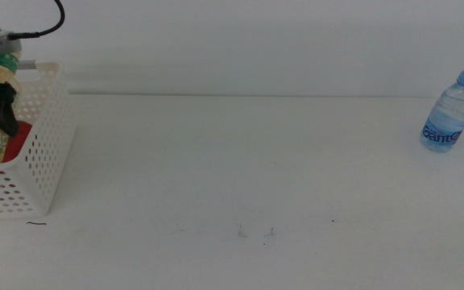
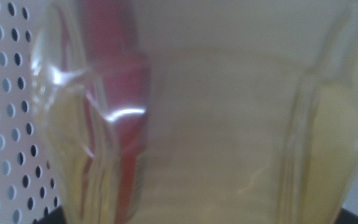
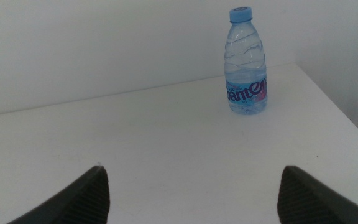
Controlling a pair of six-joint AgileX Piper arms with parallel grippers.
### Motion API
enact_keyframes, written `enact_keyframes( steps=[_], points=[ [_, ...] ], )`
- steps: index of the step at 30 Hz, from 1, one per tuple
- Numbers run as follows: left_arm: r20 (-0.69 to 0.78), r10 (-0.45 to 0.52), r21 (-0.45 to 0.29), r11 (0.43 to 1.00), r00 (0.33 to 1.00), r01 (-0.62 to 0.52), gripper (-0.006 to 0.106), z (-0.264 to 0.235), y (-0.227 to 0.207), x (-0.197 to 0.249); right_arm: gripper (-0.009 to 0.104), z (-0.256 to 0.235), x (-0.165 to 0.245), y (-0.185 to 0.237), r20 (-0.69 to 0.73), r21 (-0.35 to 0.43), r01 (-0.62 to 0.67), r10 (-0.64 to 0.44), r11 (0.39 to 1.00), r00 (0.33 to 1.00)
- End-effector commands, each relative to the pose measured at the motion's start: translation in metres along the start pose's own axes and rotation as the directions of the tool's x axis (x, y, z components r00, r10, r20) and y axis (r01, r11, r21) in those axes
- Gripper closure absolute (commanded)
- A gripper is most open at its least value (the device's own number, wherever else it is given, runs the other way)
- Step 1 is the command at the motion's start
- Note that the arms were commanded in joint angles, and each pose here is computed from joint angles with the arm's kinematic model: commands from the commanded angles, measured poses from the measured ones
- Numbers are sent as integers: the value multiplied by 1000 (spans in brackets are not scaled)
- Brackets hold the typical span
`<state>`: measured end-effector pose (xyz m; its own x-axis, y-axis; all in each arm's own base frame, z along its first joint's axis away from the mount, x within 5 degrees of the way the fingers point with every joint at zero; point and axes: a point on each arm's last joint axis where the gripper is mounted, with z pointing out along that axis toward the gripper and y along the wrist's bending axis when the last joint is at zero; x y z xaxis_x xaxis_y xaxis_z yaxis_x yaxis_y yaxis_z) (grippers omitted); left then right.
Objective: Use arms to grab the bottles and put them into the dustbin to the left of the table.
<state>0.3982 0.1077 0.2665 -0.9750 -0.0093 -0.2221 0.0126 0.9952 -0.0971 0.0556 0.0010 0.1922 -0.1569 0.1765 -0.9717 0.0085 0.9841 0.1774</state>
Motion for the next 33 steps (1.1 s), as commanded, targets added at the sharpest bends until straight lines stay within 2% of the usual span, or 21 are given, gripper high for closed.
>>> enact_keyframes(
  steps=[1, 6, 8, 10, 14, 18, 22, 25, 28, 31, 33],
  points=[
    [66, 1, 6, 1000, 998, -2, 82, -12, -1, -5, 14, 0, 0, -1, 9, 6, 11, -11, 1000, 1000],
    [67, 17, 11, 1000, 998, -18, 39, -11, -1, -5, 14, 0, 0, -1, 9, 6, 11, -11, 1000, 1000],
    [71, 0, 23, 1000, 997, -2, 21, -11, -2, -6, 14, 0, 0, -1, 9, 6, 11, -11, 1000, 1000],
    [81, -34, 23, 999, 996, 32, 8, -16, -6, -5, 14, 0, 0, -1, 9, 6, 11, -11, 1000, 1000],
    [144, 3, -22, 1000, 990, 0, 7, -49, -26, -1, 14, 0, 0, -1, 9, 6, 11, -11, 1000, 1000],
    [251, 60, -26, 998, 966, -56, 7, -91, -57, 17, 14, 0, 0, -1, 9, 6, 11, -11, 1000, 1000],
    [437, 134, 4, 989, 890, -151, 7, -132, -91, 43, 14, 0, 0, -1, 9, 6, 11, -11, 1000, 1000],
    [495, 179, -2, 979, 851, -204, 7, -155, -112, 72, 14, 0, 0, -1, 9, 6, 11, -11, 1000, 1000],
    [547, 206, 23, 965, 811, -260, 7, -173, -129, 102, 14, 0, 0, -1, 9, 6, 11, -11, 1000, 1000],
    [643, 242, 1, 949, 727, -316, 7, -184, -151, 129, 14, 0, 0, -1, 9, 6, 11, -11, 1000, 1000],
    [712, 226, -1, 947, 665, -320, 7, -192, -167, 155, 14, 0, 0, -1, 9, 6, 11, -11, 1000, 1000]
  ],
)
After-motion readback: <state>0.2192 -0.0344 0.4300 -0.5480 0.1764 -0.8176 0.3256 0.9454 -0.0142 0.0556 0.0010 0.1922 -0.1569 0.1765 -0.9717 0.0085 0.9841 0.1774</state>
